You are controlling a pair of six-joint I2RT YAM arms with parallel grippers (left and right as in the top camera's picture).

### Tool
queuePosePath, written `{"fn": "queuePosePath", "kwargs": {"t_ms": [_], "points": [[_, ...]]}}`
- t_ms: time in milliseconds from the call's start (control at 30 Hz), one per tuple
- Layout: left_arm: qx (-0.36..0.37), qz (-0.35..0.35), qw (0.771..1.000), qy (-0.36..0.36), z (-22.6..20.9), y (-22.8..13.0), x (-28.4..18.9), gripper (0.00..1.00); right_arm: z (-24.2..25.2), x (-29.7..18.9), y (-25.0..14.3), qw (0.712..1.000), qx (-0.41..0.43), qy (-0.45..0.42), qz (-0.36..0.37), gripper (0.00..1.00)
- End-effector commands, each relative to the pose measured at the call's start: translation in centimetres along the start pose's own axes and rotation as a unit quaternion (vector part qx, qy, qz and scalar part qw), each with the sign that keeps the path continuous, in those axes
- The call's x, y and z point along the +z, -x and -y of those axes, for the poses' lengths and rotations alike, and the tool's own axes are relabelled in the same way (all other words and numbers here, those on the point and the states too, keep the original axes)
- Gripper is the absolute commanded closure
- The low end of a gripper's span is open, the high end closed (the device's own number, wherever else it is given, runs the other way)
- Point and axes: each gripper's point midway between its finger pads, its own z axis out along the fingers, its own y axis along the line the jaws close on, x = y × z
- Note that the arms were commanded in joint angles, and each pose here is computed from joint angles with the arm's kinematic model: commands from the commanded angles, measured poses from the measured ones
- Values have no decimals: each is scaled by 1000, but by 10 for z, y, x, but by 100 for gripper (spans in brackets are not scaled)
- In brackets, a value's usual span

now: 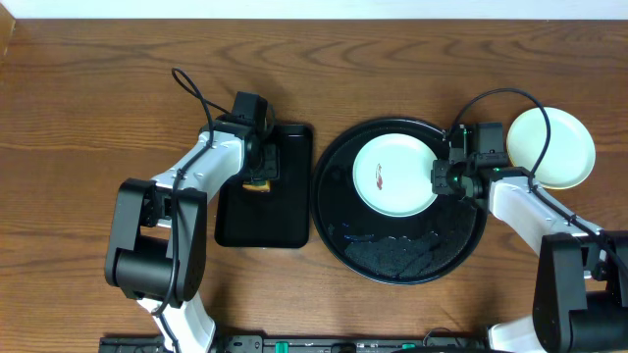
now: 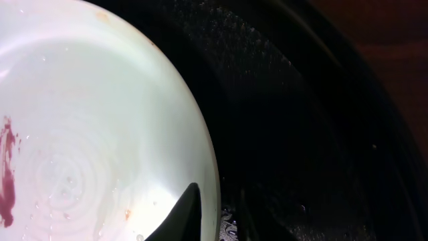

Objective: Clean dirty plates on tray and stack at the side

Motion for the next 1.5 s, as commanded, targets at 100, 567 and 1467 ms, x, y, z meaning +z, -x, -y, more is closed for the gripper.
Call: {"fn": "queuePosePath", "kwargs": {"t_ms": [100, 567, 1467], "points": [[-1, -19, 1000, 2, -4, -10, 9, 35, 3, 5, -15, 1000, 7, -4, -23, 89], [-1, 5, 1000, -4, 0, 2, 10, 42, 4, 5, -20, 999, 8, -5, -34, 99], [0, 20, 1000, 6, -6, -4, -8, 44, 4, 5, -19, 999, 8, -5, -32, 98]]}}
